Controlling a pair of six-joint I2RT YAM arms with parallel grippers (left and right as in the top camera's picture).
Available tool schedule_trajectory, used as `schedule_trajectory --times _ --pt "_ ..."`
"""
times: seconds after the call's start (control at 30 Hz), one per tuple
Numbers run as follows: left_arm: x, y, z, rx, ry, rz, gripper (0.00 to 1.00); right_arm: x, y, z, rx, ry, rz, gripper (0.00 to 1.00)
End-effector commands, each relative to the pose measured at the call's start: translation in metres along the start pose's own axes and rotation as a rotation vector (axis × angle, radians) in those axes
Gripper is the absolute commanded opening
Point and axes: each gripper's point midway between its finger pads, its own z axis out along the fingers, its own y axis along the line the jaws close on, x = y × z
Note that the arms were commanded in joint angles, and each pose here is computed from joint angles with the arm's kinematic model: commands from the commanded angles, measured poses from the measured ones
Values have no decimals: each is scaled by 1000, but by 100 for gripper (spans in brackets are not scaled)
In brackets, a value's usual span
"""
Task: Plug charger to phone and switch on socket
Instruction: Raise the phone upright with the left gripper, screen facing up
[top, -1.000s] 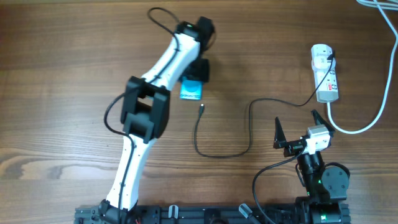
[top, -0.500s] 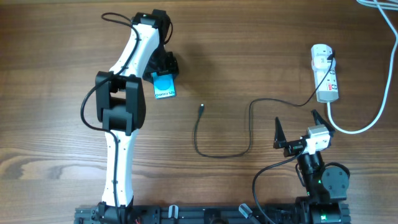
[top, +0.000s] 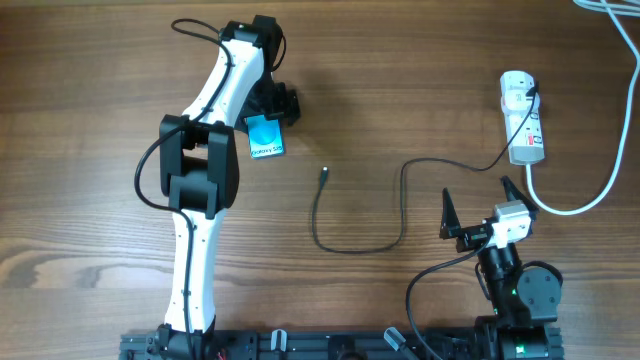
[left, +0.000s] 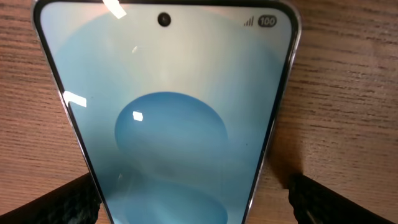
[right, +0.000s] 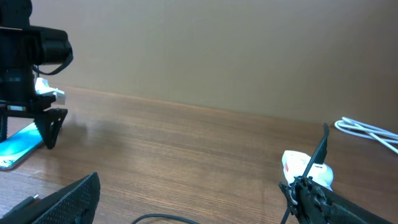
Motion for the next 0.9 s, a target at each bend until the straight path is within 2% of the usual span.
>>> schedule_trajectory --times 0.0,0.2,0.33,0.57,0.87 --pt "-15 16 -31 21 -90 -76 100 -2 -3 -1 13 -12 -11 100" --pt "-22 25 -98 79 -227 -98 100 -3 -3 -1 13 -12 -11 100" --pt "-19 25 -111 88 -250 -97 100 -3 -3 -1 13 -12 -11 100" --pt "-11 20 -98 72 -210 -82 100 -3 -3 -1 13 -12 -11 100" --pt "5 4 -44 46 -154 -33 100 -3 -3 -1 13 -12 -11 100"
